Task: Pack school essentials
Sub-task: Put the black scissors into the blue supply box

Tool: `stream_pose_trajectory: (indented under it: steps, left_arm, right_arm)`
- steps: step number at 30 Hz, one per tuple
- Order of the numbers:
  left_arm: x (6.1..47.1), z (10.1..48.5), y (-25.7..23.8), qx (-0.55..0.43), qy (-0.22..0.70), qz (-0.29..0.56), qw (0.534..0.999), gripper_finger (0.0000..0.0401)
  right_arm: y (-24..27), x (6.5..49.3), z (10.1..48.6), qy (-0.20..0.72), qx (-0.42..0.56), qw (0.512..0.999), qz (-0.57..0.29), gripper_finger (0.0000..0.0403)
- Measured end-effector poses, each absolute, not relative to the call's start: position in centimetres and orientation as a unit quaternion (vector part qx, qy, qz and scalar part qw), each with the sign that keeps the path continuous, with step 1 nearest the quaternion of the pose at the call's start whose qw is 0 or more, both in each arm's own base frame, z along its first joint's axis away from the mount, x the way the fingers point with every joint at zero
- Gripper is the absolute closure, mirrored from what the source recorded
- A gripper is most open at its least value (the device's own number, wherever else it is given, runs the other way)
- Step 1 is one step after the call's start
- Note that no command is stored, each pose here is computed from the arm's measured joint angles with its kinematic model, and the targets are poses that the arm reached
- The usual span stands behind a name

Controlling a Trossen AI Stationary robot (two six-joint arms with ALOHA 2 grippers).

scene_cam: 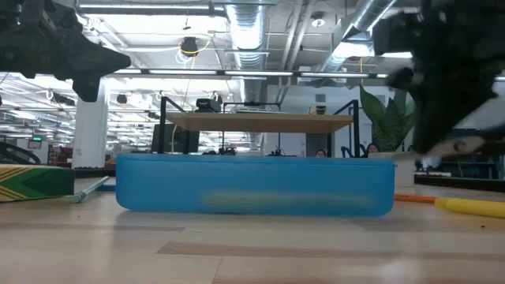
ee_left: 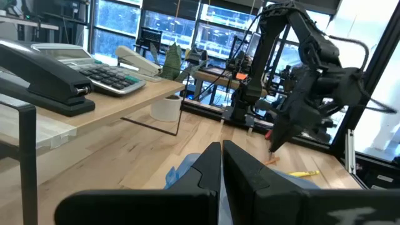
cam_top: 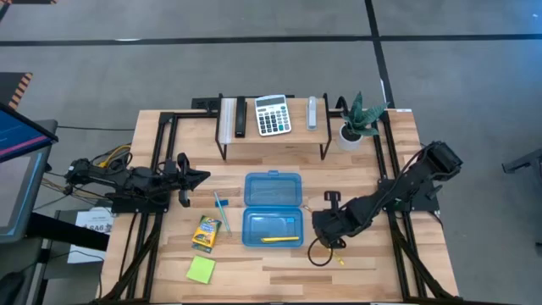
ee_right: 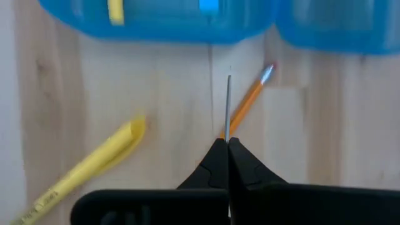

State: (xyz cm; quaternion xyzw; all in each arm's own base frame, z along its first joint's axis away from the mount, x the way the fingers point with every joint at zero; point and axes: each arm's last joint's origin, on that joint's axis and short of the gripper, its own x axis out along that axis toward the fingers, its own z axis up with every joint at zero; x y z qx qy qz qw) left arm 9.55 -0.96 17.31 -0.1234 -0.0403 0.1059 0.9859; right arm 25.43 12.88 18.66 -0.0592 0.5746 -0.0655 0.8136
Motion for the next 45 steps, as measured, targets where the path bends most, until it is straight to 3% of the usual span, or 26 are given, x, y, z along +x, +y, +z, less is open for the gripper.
stream_pose_trajectory:
  steps: [9, 17, 23, 36, 45]
  left_arm:
    - [9.5, 17.3, -1.0, -0.123, -0.040, 0.106, 0.986, 0.0397]
    - [9.5, 17.3, -1.0, -0.123, -0.040, 0.106, 0.986, 0.0397]
    - [9.5, 17.3, -1.0, -0.123, -0.040, 0.106, 0.986, 0.0397]
    - [9.5, 17.3, -1.0, -0.123, -0.040, 0.106, 0.986, 0.0397]
    - [9.5, 17.3, -1.0, -0.123, -0.040, 0.106, 0.986, 0.0397]
  right_arm:
    - [13.5, 29.1, 23.8, 0.470, -0.069, 0.880, -0.018, 0.0403]
    - [12.1, 33.4, 25.9, 0.331, -0.008, 0.938, 0.100, 0.0403]
    - [10.1, 36.4, 24.6, 0.288, 0.039, 0.942, 0.166, 0.0403]
    - [7.9, 39.8, 18.7, 0.324, 0.112, 0.914, 0.217, 0.0401]
    - [6.9, 40.2, 18.0, 0.330, 0.127, 0.915, 0.197, 0.0336]
